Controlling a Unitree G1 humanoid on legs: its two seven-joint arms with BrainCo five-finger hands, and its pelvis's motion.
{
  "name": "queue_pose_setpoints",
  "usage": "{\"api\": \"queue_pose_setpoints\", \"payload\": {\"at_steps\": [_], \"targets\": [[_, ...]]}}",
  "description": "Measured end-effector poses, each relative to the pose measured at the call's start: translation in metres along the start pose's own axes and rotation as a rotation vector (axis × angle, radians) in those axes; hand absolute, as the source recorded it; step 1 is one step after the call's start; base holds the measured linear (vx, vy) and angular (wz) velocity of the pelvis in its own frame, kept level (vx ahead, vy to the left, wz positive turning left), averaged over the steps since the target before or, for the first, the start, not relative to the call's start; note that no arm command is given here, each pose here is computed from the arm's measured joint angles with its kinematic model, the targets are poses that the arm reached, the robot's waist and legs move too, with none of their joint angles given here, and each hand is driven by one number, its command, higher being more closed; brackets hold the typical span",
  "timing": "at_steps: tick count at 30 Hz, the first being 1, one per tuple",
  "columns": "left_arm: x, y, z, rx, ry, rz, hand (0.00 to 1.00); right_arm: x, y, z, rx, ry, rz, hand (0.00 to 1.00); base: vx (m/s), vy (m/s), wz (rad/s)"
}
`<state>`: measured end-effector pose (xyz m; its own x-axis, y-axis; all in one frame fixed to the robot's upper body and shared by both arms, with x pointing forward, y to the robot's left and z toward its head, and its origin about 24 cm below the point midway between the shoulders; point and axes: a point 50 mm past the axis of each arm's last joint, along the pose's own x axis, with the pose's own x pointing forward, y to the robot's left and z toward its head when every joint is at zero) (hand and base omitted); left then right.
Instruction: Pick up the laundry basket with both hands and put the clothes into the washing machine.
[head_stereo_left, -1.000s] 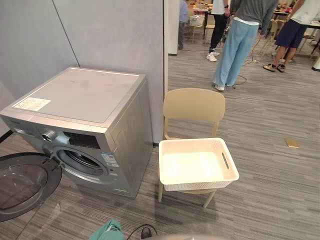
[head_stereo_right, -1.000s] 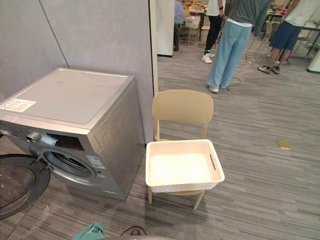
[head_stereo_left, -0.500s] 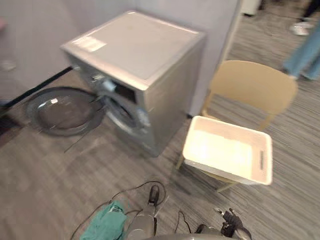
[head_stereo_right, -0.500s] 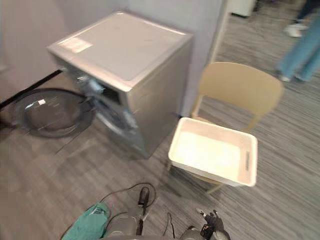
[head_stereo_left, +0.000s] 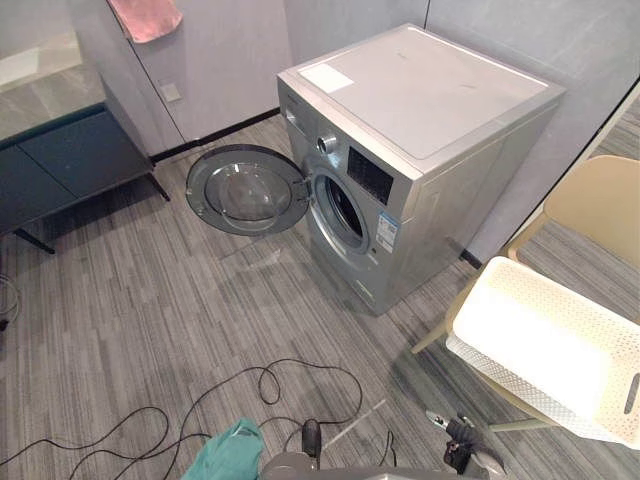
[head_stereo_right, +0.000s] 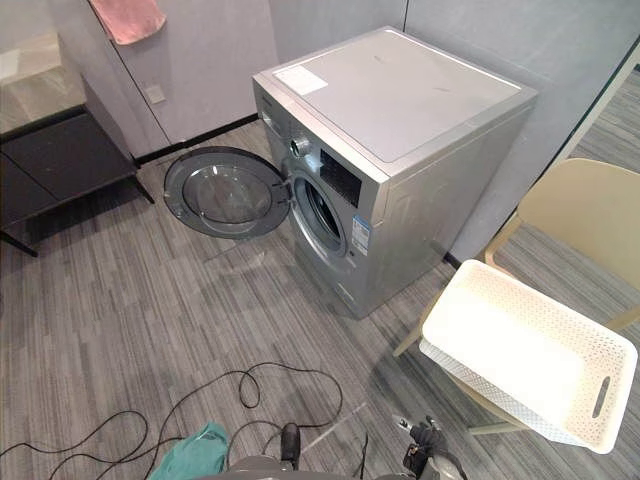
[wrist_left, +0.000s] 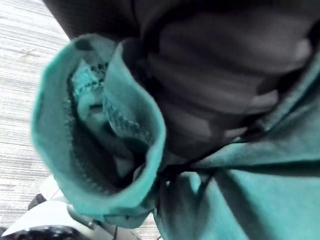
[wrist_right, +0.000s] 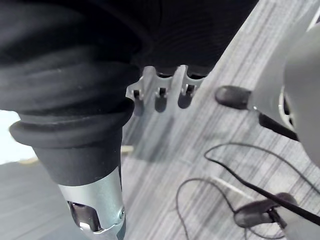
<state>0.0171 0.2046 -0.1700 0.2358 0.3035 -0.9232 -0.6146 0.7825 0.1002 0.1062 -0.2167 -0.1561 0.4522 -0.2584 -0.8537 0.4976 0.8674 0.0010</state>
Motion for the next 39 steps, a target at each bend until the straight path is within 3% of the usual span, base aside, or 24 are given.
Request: {"api": "queue_pose_setpoints", "payload": {"at_steps": [7, 11, 15, 16, 18, 23, 32, 39], "targets": [[0.001, 0.0, 0.006, 0.137, -0.025, -0.029, 1.0, -0.003, -0.018, -0.014, -0.069, 0.062, -0.039, 0.0, 0.04, 0.142, 0.68], [0.003, 0.02, 0.015, 0.172, -0.034, 0.022, 1.0, -0.004, 0.015, -0.023, -0.012, 0.075, 0.053, 0.0, 0.0, 0.016, 0.71], [0.006, 0.007, 0.023, 0.15, -0.048, -0.002, 1.0, -0.005, 0.019, -0.018, 0.048, 0.039, 0.056, 0.0, -0.02, -0.072, 0.45], [0.009, 0.008, 0.044, 0.138, -0.104, -0.004, 1.0, -0.009, 0.024, -0.031, 0.098, 0.068, 0.053, 0.0, 0.12, -0.079, 0.96], [0.008, -0.016, 0.052, 0.089, -0.152, -0.05, 1.0, -0.01, 0.01, -0.021, 0.144, 0.008, 0.015, 0.0, 0.13, -0.072, 0.55], [0.006, -0.041, 0.055, 0.03, -0.167, -0.104, 1.0, -0.012, 0.003, -0.03, 0.181, 0.038, -0.016, 0.0, 0.19, -0.123, 0.18], [0.004, -0.015, 0.033, -0.016, -0.108, -0.038, 1.0, -0.011, 0.001, -0.025, 0.14, 0.022, -0.008, 0.0, 0.27, -0.04, -0.58], [0.002, -0.008, 0.021, -0.042, -0.072, 0.004, 1.0, -0.011, 0.004, -0.028, 0.075, 0.044, 0.01, 0.0, 0.33, 0.286, -1.05]]}}
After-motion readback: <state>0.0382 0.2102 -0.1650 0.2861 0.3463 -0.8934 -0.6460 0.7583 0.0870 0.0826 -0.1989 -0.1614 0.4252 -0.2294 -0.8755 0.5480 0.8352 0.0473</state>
